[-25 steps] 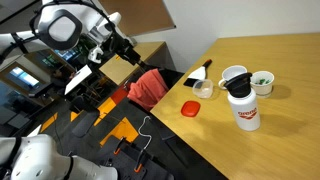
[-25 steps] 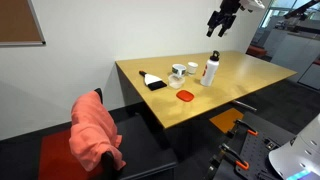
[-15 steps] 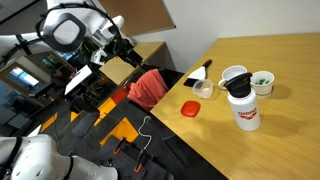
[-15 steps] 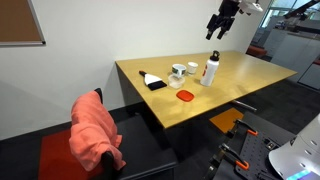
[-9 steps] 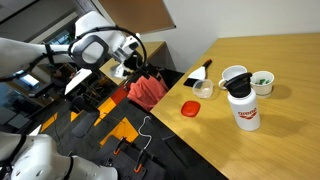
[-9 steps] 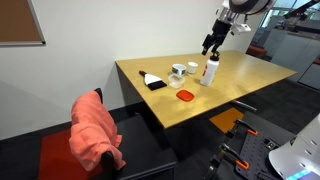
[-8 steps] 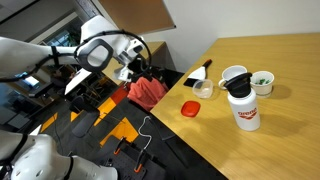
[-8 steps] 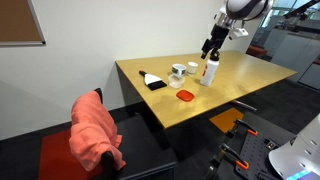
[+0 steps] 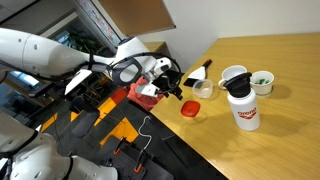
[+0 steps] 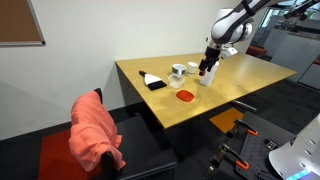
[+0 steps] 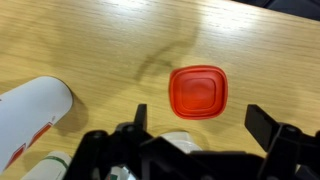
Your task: Cover the colourless lunchbox with the orange lid
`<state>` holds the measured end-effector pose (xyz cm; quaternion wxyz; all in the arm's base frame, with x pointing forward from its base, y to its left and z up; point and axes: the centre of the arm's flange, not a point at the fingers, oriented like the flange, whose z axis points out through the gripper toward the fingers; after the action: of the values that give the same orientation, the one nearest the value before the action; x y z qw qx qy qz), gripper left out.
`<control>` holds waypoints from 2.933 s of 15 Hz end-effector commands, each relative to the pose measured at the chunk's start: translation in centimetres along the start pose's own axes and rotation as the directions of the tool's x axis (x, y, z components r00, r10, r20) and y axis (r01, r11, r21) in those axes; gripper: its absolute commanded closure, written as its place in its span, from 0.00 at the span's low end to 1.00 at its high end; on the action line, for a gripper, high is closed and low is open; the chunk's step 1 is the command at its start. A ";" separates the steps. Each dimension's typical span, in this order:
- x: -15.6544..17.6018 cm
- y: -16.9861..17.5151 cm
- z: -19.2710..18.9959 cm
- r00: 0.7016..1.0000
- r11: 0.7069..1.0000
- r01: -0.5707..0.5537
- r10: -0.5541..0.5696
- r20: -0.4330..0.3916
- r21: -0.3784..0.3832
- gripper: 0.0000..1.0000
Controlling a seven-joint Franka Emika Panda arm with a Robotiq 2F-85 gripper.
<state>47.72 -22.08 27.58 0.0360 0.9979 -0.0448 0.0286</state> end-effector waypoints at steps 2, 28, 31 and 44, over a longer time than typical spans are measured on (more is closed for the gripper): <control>0.3 0.1 0.1 1.000 1.000 0.001 -0.001 -0.001 -0.003 0.00; 8.0 3.6 17.1 1.000 0.999 0.010 -0.010 0.009 -0.034 0.09; 8.3 3.5 17.7 1.000 0.999 0.018 -0.018 0.011 -0.038 0.41; 7.5 2.7 17.0 0.999 0.999 0.040 -0.040 -0.008 -0.023 0.46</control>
<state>56.34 -27.12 9.88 0.0507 0.9980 -0.0353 0.0138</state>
